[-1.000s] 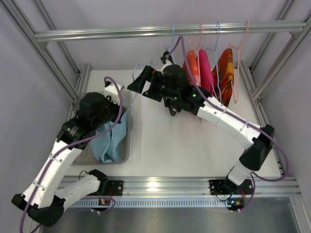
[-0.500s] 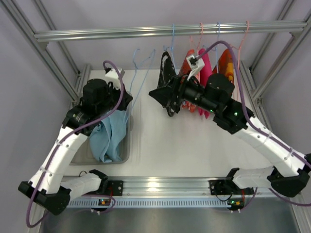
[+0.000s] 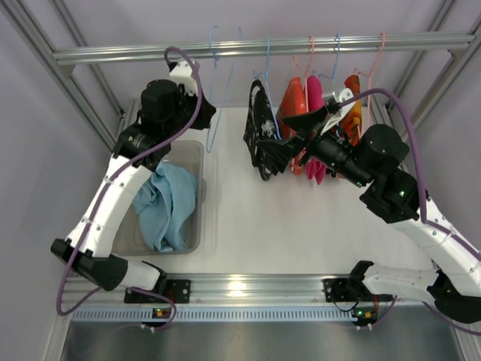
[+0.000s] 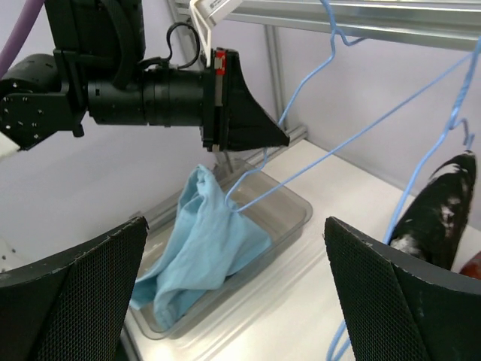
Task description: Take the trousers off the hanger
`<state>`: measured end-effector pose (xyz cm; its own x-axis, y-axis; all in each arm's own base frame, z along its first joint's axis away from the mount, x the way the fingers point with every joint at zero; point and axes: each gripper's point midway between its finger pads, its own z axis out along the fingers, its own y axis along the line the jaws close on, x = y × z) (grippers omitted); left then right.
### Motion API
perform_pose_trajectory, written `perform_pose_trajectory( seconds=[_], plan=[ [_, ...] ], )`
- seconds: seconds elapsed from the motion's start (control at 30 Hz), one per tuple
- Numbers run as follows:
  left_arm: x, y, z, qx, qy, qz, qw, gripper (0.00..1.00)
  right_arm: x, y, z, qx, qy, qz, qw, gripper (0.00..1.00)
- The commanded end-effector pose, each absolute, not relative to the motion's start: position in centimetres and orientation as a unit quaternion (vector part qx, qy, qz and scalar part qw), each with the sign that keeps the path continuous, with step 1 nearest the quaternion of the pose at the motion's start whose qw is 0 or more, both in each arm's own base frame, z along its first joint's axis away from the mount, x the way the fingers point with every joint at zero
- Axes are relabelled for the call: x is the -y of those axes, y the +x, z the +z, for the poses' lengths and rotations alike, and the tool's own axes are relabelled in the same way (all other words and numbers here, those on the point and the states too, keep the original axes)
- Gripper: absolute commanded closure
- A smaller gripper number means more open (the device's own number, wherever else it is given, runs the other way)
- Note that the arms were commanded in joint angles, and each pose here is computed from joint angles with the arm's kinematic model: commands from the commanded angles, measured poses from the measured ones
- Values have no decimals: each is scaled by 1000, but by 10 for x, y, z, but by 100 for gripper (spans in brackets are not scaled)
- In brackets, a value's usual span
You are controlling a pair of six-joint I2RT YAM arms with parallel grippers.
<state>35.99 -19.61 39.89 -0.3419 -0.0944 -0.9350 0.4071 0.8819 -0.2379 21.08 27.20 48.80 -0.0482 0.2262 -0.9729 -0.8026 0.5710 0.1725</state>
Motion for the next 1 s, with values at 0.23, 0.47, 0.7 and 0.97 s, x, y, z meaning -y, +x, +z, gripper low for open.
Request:
perform_pose_trajectory(
  seconds=[0.23, 0.47, 0.7, 0.97],
  plan=[
    [198, 412, 395, -797, 40, -186, 573, 100, -226, 249, 478, -639, -168, 298, 689, 1],
    [197, 409, 379, -808, 26, -187, 558, 100, -212, 259, 470, -653, -133, 279, 691, 3],
    [197, 383, 403, -788, 60, -216, 574, 18, -214, 267, 459, -665, -124, 270, 685, 10],
    [176, 317, 478, -708, 113, -242, 654, 1, -221, 262, 475, -657, -141, 335, 660, 16]
  ],
)
